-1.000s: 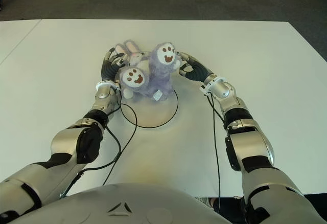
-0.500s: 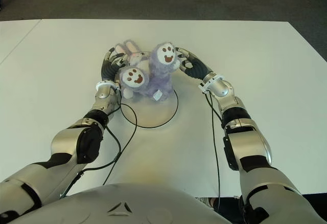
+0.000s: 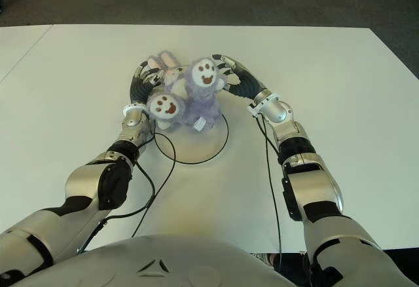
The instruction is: Put the doll into the plate.
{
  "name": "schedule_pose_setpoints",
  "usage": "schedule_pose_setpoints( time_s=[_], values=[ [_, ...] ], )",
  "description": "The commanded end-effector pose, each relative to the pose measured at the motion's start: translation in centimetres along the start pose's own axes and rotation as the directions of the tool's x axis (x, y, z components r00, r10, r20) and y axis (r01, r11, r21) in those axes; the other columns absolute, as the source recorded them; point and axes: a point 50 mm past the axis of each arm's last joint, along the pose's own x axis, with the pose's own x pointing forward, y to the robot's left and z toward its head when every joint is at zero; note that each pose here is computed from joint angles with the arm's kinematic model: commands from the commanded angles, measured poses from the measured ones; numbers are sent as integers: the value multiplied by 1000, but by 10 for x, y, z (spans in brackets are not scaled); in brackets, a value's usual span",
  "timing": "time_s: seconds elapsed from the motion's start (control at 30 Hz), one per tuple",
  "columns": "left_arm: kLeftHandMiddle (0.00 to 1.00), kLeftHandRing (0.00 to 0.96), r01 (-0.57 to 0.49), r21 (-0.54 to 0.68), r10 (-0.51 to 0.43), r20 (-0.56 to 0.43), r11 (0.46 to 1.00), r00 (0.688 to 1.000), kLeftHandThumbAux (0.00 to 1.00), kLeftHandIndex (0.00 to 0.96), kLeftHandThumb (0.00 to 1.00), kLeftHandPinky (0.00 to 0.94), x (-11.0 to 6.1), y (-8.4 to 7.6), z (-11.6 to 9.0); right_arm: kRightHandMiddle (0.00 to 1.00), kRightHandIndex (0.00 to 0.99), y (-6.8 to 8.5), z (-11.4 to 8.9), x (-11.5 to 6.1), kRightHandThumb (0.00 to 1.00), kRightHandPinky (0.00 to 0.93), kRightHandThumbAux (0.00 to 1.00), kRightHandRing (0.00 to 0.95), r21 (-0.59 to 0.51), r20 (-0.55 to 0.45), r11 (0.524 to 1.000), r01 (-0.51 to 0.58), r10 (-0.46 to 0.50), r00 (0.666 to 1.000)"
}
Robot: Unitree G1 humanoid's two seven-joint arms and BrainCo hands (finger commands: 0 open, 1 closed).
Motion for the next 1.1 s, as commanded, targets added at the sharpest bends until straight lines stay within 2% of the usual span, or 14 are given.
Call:
schedule_pose_setpoints(
  time_s=[0.03,0.2,0.33,0.5,0.9,1.03,1.1],
  values=[
    [292,316,-31,9,33,-328,999,944,687,118,0,306,-39,10,-73,98,45,15,3,-4,607,236,748,153,-9,4,999,-43,43,999],
    [292,314,-35,3,34,-332,999,943,693,110,0,305,-39,11,-74,88,46,19,6,-4,581,208,744,137,-6,3,997,-78,78,997],
    [290,316,-33,-2,31,-331,999,943,705,104,0,315,-39,11,-73,85,50,23,10,-4,592,243,744,135,11,10,995,-97,97,995],
    [289,316,-28,-8,24,-330,1000,944,710,102,0,314,-39,11,-73,86,50,25,13,-5,598,236,737,137,36,13,994,-99,98,995],
    [287,313,-37,-13,30,-335,999,942,703,106,0,317,-39,13,-74,93,43,29,17,-7,529,217,731,138,48,14,994,-96,96,995],
    [295,310,-38,-9,32,-341,999,940,698,116,0,281,-39,14,-74,95,41,30,18,-8,528,214,737,139,45,16,994,-96,95,995],
    [293,306,-37,-7,33,-342,999,939,683,122,0,284,-38,14,-74,99,40,31,18,-8,562,225,740,146,46,15,994,-97,96,995]
  ],
)
